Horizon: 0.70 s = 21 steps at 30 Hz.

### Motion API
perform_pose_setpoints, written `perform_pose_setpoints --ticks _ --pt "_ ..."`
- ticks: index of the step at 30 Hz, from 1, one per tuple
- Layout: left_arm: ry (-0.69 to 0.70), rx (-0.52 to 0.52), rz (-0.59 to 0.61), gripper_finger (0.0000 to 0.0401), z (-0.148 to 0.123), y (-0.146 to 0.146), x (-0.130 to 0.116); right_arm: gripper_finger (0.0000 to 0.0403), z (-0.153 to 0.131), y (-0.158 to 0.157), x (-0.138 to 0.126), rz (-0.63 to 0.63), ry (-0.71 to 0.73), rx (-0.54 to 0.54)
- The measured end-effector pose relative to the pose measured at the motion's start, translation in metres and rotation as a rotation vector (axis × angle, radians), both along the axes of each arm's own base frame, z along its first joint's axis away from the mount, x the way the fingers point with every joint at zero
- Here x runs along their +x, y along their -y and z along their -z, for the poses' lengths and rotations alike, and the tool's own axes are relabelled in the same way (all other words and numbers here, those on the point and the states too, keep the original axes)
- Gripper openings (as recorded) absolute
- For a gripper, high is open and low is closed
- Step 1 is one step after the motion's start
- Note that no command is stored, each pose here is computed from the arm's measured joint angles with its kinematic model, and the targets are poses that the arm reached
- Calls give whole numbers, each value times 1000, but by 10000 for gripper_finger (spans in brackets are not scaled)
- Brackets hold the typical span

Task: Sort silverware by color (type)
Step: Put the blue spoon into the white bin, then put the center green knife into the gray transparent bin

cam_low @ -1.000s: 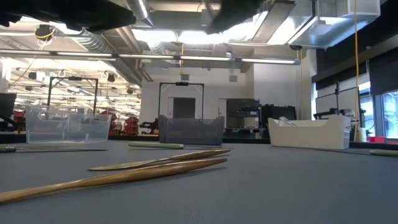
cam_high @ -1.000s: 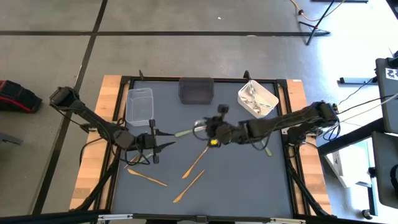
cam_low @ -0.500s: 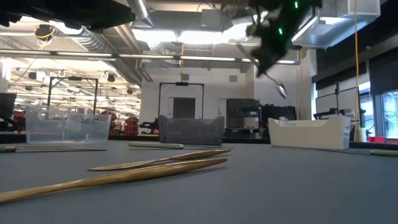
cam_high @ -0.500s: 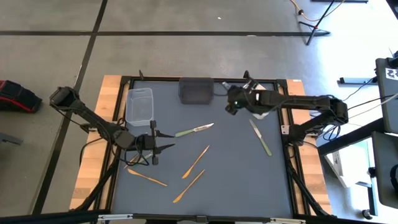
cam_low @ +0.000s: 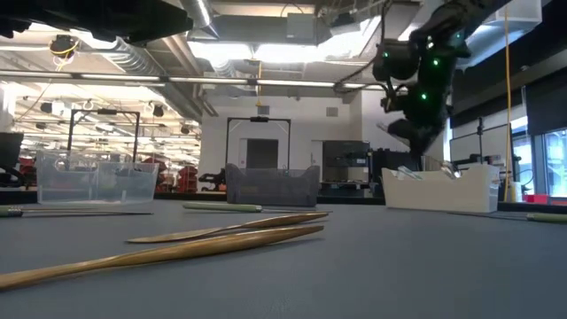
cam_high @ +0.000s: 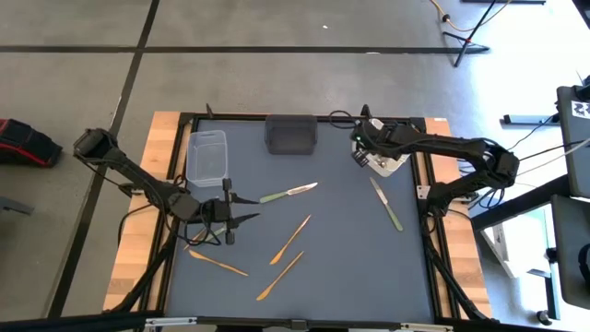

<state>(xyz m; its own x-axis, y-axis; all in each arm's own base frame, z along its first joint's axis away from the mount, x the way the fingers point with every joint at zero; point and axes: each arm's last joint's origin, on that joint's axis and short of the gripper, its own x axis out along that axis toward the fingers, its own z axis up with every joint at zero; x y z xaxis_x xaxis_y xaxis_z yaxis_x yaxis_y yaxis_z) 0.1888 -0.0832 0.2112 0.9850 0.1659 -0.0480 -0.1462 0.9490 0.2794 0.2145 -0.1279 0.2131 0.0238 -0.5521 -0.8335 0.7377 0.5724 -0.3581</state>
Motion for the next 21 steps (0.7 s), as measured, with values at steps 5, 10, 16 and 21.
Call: perform_pose_setpoints --ticks 5,10,16,21 --pt "0 0 0 133 0 0 0 27 14 1 -9 45 -6 55" --pt "0 0 0 133 0 0 0 59 17 0 -12 74 -21 42" --pt "0 0 -4 133 0 -1 0 136 -8 2 -6 71 7 67" --pt "0 -7 -26 133 0 -5 2 172 -35 -16 33 -147 320 160"
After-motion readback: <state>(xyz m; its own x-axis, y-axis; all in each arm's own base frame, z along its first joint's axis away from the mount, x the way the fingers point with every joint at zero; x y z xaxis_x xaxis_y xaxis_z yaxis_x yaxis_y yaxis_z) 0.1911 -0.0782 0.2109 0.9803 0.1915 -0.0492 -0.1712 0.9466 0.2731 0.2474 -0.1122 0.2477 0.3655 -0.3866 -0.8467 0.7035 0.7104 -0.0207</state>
